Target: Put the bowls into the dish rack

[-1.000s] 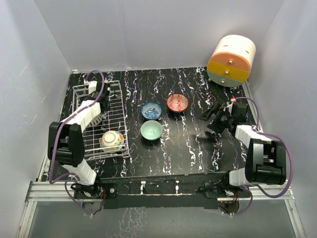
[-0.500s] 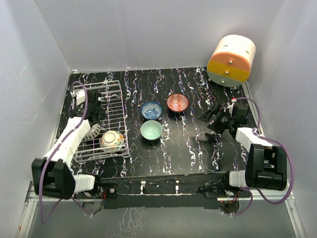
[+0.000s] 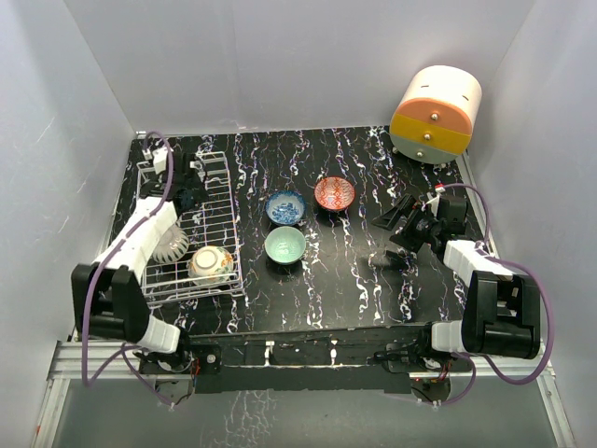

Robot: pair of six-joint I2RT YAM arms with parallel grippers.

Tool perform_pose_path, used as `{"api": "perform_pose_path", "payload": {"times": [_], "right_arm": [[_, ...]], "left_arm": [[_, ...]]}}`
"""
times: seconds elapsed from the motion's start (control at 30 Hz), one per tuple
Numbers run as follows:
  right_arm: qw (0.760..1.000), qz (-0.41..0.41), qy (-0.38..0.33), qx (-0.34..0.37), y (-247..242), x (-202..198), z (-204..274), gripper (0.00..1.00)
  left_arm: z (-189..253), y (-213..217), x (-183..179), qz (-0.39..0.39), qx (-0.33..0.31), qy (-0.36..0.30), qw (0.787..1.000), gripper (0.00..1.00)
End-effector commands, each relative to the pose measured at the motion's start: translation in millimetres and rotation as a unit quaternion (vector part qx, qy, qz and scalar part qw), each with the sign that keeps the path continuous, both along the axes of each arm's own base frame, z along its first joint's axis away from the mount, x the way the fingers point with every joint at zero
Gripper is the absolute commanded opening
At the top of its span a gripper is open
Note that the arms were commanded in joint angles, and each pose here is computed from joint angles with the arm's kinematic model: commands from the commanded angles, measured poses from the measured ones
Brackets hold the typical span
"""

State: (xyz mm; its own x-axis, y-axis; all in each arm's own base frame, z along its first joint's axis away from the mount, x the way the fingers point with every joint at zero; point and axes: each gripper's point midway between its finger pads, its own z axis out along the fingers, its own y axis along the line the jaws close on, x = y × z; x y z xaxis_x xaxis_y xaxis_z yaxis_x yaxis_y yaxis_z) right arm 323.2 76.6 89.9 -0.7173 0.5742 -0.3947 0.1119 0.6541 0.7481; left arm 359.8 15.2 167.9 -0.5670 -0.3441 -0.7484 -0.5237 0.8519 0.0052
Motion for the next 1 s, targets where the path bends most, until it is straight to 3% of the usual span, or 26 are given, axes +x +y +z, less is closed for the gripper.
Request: {"api": "perform_pose_path", "payload": {"times": [0.0, 0.63, 0.97], "right_arm": [[0.999, 0.013, -0.034, 0.004, 4, 5, 11, 0.98], [0.999, 0.016, -0.034, 0.007, 5, 2, 9, 0.98], [0.999, 0.016, -0.031, 0.011, 6, 1, 6, 0.98]], "left_arm": [[-9, -1, 24, -0.003, -0.01, -0.001, 1.0, 0.81], [-85, 34, 22, 0.09, -0.037, -0.002, 0.995, 0.8], [-86, 34, -37, 0.111, -0.053, 0.019, 0.992, 0.81]]}}
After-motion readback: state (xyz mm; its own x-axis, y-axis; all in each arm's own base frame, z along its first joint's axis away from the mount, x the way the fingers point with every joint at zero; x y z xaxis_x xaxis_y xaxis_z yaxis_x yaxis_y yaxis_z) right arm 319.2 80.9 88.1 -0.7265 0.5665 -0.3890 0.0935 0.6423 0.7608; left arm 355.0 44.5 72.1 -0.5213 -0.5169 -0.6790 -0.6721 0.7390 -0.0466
